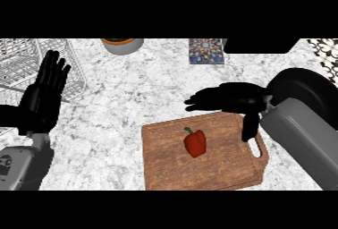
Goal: Pick the bell pepper from the cutting board and place it in the pot
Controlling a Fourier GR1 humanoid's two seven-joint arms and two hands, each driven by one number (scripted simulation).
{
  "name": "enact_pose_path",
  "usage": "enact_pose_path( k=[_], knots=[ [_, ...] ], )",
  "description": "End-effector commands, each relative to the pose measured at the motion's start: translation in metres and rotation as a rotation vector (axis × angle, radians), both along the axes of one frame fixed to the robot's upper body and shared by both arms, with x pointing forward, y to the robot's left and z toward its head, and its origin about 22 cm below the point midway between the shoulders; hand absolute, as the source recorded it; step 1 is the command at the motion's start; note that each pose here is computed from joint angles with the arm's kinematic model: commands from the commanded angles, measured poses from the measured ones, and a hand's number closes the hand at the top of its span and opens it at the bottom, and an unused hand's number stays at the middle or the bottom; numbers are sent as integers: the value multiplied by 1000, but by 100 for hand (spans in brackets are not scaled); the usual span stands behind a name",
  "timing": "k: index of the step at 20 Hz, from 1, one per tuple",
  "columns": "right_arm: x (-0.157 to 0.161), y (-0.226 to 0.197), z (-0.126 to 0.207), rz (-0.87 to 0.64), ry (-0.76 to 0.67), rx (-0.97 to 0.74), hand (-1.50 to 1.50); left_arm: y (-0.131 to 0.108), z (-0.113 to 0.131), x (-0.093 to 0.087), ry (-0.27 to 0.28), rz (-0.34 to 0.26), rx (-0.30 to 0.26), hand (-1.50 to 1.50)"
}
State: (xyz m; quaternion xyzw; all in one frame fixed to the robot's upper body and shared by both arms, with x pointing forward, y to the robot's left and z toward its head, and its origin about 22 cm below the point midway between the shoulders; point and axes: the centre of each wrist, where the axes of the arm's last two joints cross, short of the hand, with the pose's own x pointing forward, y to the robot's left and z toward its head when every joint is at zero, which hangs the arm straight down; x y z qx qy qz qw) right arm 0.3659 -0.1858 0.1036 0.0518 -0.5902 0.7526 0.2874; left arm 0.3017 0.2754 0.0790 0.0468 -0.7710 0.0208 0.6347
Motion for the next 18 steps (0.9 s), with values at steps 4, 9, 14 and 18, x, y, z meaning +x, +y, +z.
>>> enact_pose_path(
  k=[4,9,14,18],
  knots=[
    [-16,4,-37,61,31,-29,-150,3,10,0,-15,8,6,0],
    [-24,32,-35,87,17,52,-150,4,-1,-10,13,-14,-7,0],
    [-29,12,-43,41,-1,-6,-150,-3,-3,3,13,-19,-16,0],
    [-32,37,-59,6,-54,-57,-150,-6,10,-5,8,6,-10,0]
  ],
)
